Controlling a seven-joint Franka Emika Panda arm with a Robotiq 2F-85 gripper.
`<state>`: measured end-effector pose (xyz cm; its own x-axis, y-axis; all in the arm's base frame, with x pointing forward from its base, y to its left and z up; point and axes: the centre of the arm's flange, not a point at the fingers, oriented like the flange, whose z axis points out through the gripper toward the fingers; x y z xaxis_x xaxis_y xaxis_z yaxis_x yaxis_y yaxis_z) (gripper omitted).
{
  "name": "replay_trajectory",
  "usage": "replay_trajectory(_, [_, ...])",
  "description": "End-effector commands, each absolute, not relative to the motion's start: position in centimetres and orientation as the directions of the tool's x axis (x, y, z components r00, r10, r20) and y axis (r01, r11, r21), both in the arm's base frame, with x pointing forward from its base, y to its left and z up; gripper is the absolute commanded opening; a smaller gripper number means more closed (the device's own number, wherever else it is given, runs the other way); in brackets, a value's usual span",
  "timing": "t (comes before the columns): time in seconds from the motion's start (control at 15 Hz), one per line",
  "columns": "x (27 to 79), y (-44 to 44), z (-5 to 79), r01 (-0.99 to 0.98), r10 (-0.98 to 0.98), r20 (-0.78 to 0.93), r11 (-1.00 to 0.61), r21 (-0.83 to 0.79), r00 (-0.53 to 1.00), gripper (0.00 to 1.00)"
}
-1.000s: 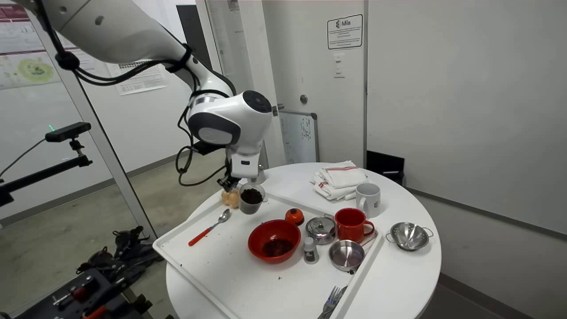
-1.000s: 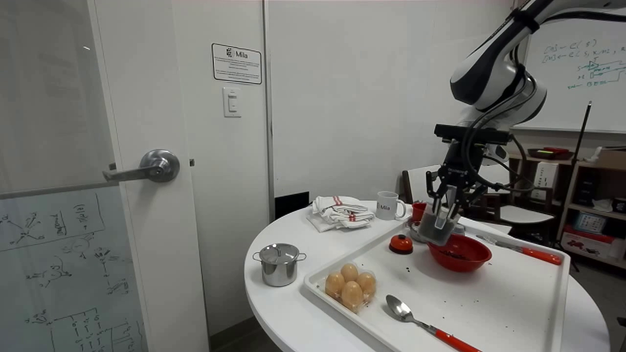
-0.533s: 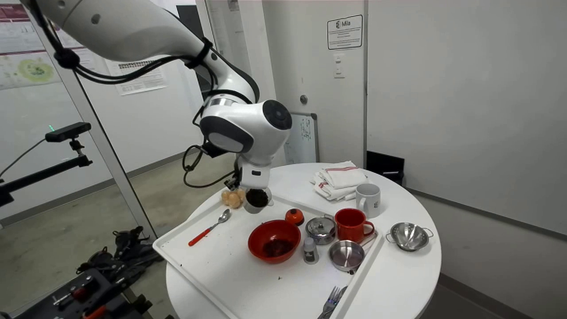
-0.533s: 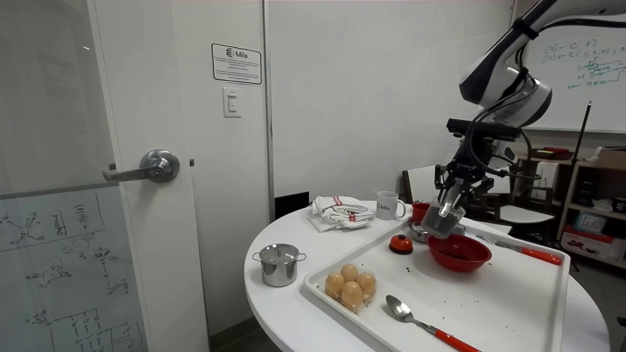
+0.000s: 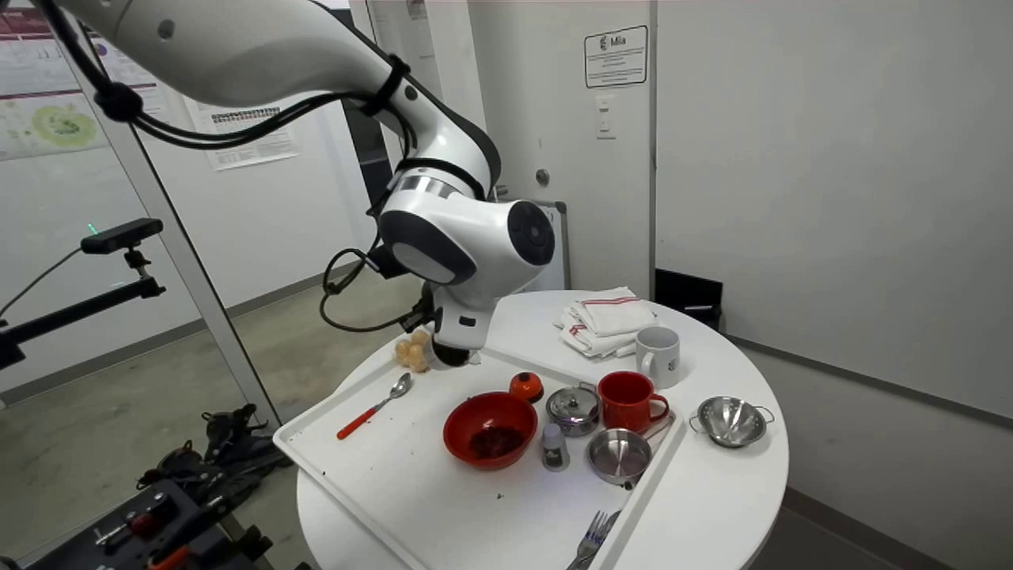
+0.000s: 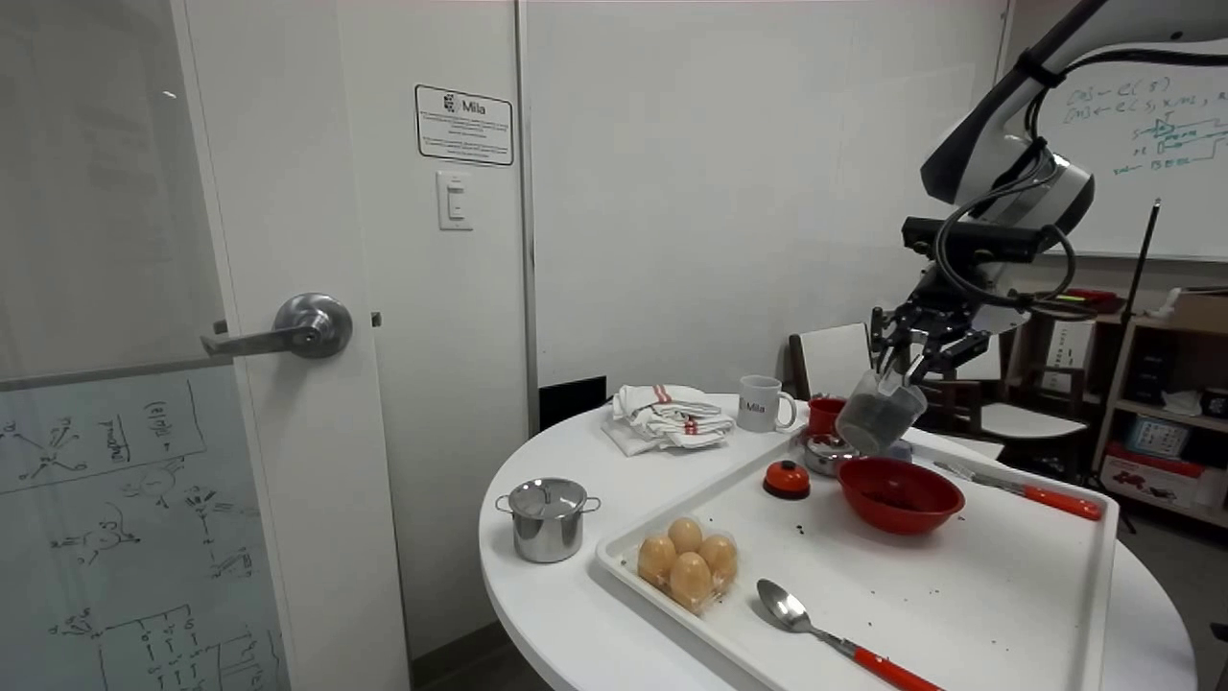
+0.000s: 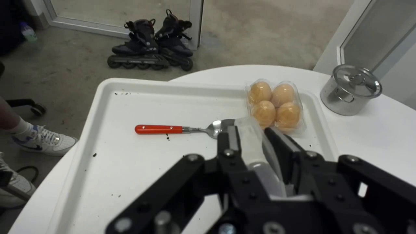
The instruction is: Pour some of the things in the jug into the bowl
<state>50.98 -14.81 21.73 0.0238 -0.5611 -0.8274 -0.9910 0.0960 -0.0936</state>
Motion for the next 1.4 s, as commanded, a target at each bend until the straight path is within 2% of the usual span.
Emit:
replay_trajectory(0.0, [52.4,-14.4,21.0,-0.996,-0.492,-0.87,0.058,-0.064,0.028,0.09])
replay_trajectory(0.2, [51.4,-13.9,20.7,-0.997,-0.511,-0.86,0.057,-0.057,0.02,0.09])
replay_trajectory(0.27, [51.5,-13.7,20.4,-0.997,-0.51,-0.86,0.053,-0.052,0.017,0.26])
replay_trajectory(0.33, [51.4,-13.7,20.1,-0.997,-0.51,-0.86,0.052,-0.048,0.014,0.26])
replay_trajectory(0.4, [51.4,-13.7,20.1,-0.997,-0.511,-0.86,0.053,-0.047,0.013,0.1])
replay_trajectory(0.87, [51.8,-15.6,19.3,-0.988,-0.418,-0.9,0.136,0.073,-0.124,0.1])
replay_trajectory(1.33, [51.7,-17.9,19.6,-0.98,-0.313,-0.937,0.173,0.101,-0.152,0.1])
